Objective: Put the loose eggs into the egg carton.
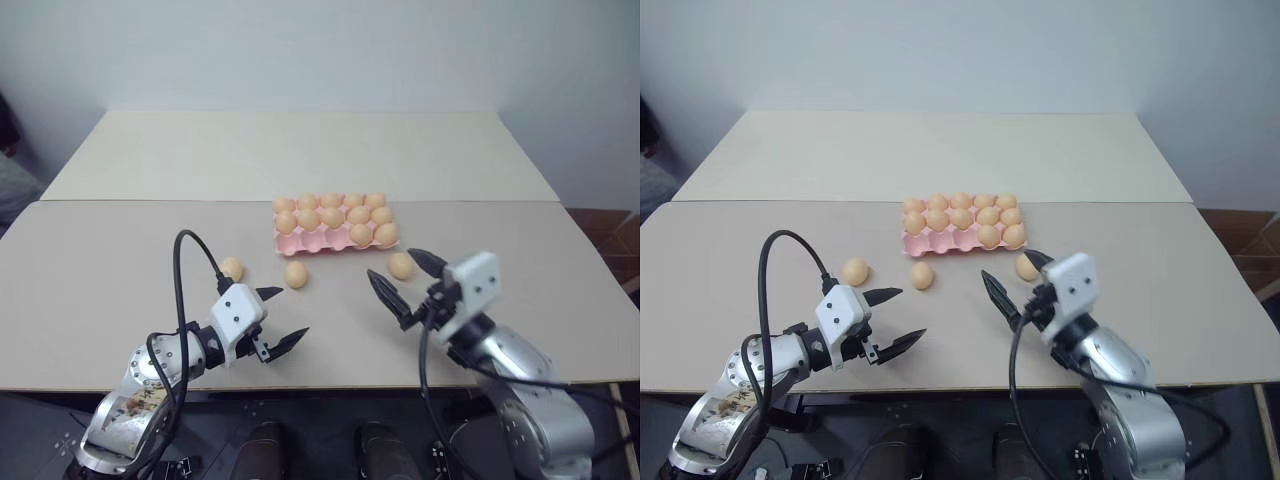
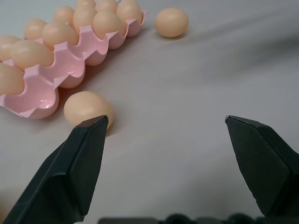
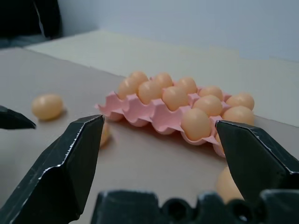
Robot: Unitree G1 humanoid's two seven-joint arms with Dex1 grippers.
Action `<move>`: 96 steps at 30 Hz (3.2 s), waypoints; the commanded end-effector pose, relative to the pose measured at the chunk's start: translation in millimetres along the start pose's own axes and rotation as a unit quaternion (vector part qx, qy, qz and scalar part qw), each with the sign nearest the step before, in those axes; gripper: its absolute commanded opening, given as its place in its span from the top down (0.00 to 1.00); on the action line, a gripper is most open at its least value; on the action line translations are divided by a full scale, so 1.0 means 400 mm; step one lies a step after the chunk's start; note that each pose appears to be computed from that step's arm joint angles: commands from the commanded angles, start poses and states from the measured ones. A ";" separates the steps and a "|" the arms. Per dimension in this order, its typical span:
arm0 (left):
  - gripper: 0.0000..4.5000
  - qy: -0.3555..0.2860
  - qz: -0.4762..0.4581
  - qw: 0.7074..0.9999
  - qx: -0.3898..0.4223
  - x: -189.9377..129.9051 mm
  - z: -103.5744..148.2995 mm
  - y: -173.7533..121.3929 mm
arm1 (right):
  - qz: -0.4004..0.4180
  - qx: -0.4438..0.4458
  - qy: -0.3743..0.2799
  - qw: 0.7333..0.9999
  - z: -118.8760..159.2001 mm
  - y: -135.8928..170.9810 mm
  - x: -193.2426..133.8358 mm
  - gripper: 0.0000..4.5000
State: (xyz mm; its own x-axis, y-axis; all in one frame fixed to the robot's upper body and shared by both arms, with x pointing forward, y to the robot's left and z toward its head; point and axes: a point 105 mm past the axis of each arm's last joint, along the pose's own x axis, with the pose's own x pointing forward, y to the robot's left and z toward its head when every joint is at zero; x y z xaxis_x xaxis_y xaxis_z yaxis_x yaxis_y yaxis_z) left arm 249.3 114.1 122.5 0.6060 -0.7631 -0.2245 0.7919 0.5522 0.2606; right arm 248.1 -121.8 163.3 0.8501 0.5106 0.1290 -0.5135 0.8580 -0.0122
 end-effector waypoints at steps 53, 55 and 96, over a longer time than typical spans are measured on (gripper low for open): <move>0.03 -0.008 -0.073 0.995 0.065 0.057 0.027 -0.013 | -0.130 -0.038 0.241 0.961 -0.112 -0.214 0.194 0.01; 0.03 -0.004 -0.071 0.995 0.066 0.053 0.023 -0.009 | -0.132 -0.040 0.238 0.961 -0.111 -0.216 0.200 0.09; 0.03 0.044 0.030 0.998 0.019 -0.016 0.001 0.022 | -0.030 -0.075 0.118 0.990 -0.027 0.002 0.418 0.49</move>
State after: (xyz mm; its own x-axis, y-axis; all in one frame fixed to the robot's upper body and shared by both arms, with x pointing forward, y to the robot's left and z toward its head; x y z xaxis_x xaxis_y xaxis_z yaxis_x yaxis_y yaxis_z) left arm 254.4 127.9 117.5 0.6555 -0.6851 -0.3177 0.7552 0.5948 0.2755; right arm 388.0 -37.6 153.9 0.8789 0.4408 -0.1822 -0.4671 0.8728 -0.1414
